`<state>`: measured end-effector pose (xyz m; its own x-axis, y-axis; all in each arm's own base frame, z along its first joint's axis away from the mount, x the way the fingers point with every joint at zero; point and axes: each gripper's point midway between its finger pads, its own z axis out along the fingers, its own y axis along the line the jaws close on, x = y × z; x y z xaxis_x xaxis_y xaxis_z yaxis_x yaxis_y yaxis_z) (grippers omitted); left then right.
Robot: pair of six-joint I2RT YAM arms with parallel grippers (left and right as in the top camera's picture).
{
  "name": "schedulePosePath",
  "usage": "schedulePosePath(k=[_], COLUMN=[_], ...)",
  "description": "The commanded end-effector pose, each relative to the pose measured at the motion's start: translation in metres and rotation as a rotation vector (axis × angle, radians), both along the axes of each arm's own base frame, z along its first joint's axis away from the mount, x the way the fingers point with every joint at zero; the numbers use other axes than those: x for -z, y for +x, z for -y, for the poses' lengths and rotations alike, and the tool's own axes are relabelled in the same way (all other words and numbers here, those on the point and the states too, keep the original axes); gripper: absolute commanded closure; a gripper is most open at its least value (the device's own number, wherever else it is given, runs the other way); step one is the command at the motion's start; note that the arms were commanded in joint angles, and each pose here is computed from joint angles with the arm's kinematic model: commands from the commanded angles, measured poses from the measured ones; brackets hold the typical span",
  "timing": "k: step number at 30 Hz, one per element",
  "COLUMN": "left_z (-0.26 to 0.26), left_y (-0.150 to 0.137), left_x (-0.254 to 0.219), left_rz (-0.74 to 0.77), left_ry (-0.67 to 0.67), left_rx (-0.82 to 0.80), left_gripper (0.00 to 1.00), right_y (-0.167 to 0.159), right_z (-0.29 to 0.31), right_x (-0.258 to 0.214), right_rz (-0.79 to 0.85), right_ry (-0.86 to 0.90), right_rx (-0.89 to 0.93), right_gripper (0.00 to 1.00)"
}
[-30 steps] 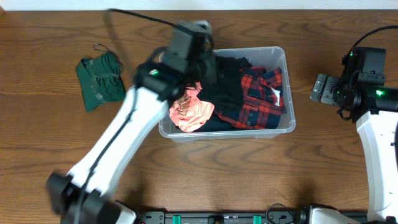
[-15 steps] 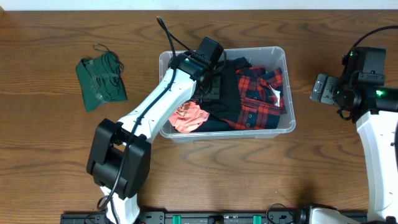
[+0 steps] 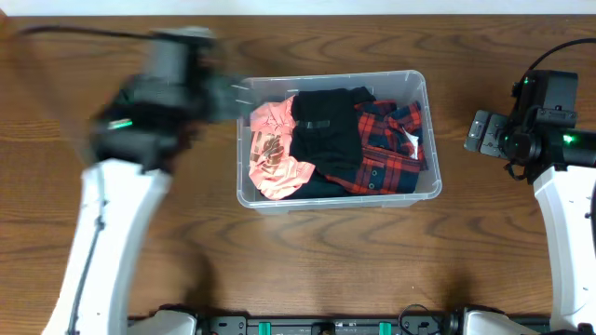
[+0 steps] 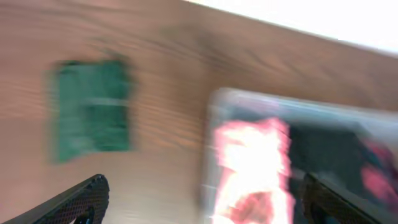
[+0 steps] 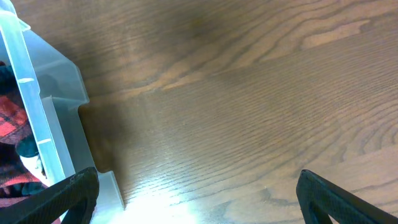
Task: Pack container
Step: 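Move the left gripper to the dark green garment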
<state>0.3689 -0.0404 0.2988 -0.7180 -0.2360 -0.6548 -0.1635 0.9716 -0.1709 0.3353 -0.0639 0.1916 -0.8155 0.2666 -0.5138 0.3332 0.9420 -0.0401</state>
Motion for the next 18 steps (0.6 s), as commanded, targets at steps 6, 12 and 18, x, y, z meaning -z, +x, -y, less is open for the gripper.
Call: schedulePosePath(k=[6,12,18], left_z=[-0.151,-0.201,-0.202], left_y=[0.015,0.031,0.050], left_x=[0.092,0.174,0.232], left_rz=[-0.235,-0.328,-0.330], left_ry=[-0.059,-0.212,-0.364], left_rx=[-0.197,-0.172,-0.081], left_gripper=[0.02,0.02,0.02], right_y=[-0.002,-0.001,-0.001], right_z=[0.001,0.001,0.001], right_x=[-0.004,-0.004,-0.004], right_rz=[0.015,0.017,0.017], right_ry=[0.004,0.003,0.003], right_rx=[0.013,0.013,0.013], right_gripper=[0.01,0.01,0.01])
